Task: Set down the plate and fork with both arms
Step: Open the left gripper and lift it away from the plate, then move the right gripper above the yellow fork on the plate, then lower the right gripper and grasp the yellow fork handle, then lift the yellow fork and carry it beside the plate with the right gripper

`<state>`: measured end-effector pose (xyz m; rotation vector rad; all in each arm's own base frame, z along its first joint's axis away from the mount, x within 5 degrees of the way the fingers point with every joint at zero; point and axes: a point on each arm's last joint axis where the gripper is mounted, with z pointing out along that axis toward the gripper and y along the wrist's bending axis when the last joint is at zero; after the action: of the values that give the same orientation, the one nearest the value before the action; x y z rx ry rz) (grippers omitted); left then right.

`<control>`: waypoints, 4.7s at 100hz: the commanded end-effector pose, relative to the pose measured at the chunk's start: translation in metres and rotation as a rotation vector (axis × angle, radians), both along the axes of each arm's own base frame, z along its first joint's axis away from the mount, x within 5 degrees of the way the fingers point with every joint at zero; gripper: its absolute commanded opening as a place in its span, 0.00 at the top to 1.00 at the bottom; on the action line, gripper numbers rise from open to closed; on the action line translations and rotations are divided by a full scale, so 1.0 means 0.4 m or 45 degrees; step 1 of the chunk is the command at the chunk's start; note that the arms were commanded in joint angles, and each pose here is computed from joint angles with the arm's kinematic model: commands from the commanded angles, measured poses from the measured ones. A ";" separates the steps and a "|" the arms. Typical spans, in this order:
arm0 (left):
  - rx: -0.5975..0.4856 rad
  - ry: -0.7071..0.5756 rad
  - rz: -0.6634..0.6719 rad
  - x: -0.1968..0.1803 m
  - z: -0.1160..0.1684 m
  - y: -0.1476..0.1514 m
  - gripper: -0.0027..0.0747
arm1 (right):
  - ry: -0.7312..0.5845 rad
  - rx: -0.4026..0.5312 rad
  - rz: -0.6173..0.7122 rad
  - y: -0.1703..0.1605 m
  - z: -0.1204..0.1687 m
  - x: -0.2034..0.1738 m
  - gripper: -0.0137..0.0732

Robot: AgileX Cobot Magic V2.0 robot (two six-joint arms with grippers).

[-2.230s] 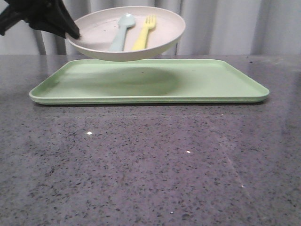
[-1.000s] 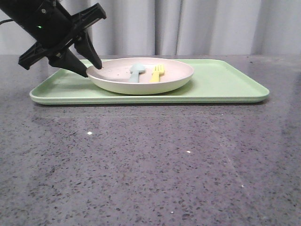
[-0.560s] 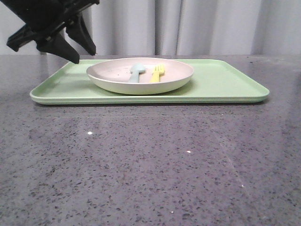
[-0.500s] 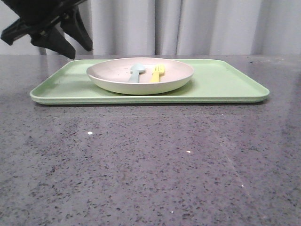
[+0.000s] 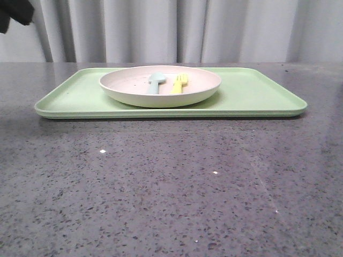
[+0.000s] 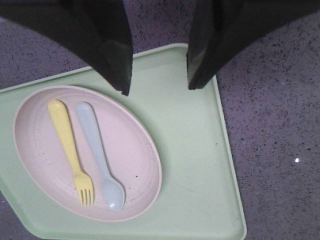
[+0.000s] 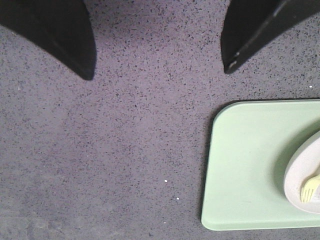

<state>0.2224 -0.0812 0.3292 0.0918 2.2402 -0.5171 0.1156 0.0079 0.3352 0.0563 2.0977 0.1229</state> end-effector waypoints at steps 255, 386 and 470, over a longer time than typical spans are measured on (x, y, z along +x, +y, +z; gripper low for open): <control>-0.005 -0.426 0.145 -0.309 0.013 0.127 0.99 | 0.753 0.061 0.387 0.547 -0.029 0.695 0.23; -0.007 -0.426 0.145 -0.309 0.013 0.126 0.99 | 0.779 0.047 0.399 0.560 -0.019 0.702 0.92; -0.007 -0.428 0.146 -0.309 0.013 0.127 0.99 | 0.773 0.007 0.208 0.353 0.060 0.728 0.92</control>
<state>0.0966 -0.0313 0.3191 0.0754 1.9990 -0.3951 0.4278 0.1614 0.3357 -0.0528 2.6743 0.2770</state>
